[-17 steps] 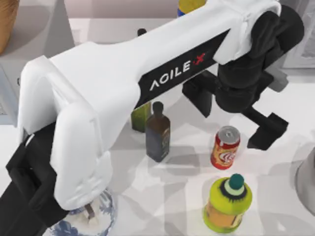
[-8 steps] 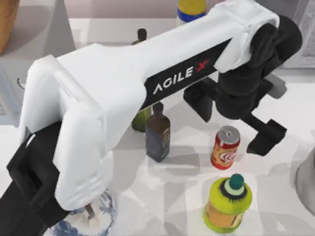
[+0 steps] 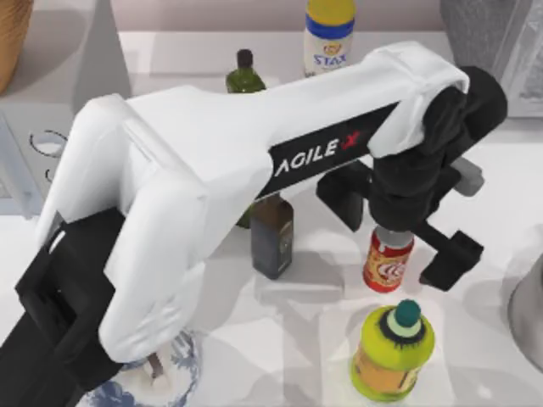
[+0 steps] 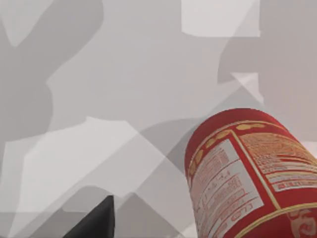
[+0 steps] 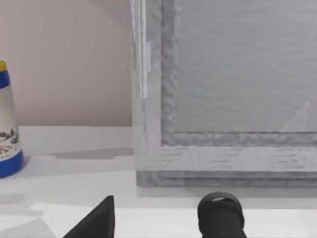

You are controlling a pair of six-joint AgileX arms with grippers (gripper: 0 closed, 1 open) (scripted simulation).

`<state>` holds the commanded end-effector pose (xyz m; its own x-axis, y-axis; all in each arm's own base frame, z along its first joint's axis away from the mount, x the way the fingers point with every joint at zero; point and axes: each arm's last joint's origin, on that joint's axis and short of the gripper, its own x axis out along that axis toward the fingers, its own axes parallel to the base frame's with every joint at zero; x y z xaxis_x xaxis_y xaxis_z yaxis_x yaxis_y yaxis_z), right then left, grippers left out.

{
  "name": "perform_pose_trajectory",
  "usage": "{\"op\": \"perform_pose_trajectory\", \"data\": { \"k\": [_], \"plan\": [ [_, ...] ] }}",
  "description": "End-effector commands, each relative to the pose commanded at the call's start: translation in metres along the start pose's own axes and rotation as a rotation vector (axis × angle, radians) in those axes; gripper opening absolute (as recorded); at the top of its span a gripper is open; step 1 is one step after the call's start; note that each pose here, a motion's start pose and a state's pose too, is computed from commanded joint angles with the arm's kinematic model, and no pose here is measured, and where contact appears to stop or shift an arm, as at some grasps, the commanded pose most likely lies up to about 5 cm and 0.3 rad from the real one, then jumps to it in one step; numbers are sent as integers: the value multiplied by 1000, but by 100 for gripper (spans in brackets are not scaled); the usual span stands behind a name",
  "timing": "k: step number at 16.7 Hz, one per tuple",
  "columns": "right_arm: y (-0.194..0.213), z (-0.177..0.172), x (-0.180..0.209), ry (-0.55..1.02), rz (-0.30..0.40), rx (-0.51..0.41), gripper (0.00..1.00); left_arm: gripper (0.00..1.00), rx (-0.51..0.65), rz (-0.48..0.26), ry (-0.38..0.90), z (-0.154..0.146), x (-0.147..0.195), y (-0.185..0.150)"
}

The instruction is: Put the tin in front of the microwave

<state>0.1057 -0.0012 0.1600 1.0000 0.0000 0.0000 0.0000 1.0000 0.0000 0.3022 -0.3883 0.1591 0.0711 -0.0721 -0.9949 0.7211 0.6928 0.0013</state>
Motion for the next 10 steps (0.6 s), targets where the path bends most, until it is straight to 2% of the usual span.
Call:
{"op": "perform_pose_trajectory", "data": {
  "k": [1,10],
  "plan": [
    [0,0,0,0,0,0,100,100,0,0,0,0,0,0],
    [0,0,0,0,0,0,100,32,0,0,0,0,0,0]
  ]
}}
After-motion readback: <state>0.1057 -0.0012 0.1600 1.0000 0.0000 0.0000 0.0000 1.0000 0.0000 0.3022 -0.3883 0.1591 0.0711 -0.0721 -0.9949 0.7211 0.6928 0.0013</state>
